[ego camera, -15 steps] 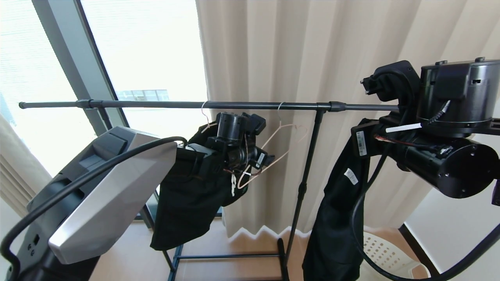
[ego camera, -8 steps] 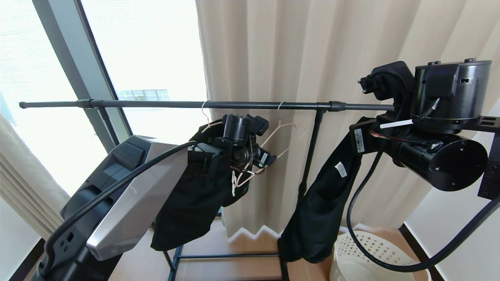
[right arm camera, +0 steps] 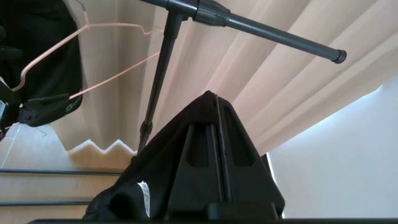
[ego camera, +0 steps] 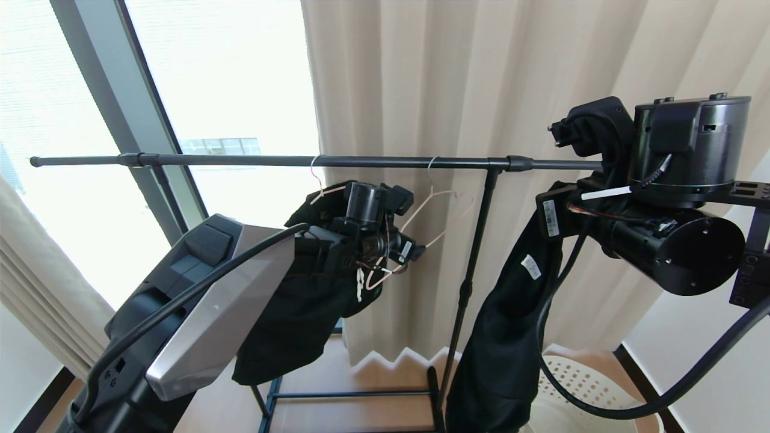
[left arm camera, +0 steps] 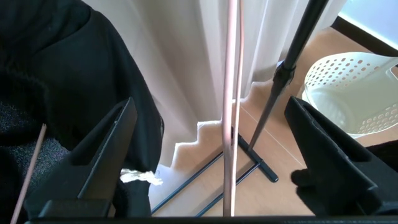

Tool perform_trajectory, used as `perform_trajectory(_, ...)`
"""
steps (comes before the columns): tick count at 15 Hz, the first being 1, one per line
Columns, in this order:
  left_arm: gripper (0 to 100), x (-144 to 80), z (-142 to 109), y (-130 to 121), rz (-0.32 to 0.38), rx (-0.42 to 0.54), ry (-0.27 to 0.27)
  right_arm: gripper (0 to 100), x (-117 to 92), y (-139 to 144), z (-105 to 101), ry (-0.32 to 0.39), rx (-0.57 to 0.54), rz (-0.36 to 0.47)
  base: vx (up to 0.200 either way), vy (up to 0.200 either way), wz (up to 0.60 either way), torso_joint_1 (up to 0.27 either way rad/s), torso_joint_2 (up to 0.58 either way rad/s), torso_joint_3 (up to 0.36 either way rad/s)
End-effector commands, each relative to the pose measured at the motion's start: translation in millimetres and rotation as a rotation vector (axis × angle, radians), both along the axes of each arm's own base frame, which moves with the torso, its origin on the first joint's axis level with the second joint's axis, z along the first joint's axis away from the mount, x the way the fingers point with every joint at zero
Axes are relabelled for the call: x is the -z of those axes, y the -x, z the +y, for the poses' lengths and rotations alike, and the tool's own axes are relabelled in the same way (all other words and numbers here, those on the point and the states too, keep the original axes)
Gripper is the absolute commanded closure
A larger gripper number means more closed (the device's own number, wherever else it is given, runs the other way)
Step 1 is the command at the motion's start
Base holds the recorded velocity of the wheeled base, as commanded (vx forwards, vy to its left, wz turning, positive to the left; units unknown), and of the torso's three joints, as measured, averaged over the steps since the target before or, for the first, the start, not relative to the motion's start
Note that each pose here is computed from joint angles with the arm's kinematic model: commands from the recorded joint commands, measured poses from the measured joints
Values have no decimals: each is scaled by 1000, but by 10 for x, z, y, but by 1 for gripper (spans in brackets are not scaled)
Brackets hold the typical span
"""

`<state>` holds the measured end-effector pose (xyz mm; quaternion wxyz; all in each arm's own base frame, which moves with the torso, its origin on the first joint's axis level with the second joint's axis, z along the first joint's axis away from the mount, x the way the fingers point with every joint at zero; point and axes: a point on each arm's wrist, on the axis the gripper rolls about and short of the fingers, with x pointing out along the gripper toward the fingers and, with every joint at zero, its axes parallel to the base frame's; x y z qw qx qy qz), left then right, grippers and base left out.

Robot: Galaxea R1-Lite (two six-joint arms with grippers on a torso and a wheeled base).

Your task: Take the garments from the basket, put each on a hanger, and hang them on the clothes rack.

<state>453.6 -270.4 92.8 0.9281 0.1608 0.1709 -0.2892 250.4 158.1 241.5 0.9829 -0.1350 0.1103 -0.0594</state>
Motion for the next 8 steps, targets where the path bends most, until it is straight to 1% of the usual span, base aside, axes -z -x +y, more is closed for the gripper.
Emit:
perform_trajectory(1,0,0,-1,-1,-1,0,1,100,-1,-3,3,0,-1,-1,0,0,0,0,0,0)
perform_trajectory(3,0,0,-1,-1,0,0,2,100,-1,-3,3,0,-1,-1,0,0,0,0,0,0)
perform_trajectory(4,100,0,-1,-1,2,-2,5,100,4,-6,6,2,-1,1,0,0,0,0,0,0)
perform_trajectory(8,100,3,-1,-1,3,-3,7,100,4,-6,6,2,-1,1,0,0,0,0,0,0)
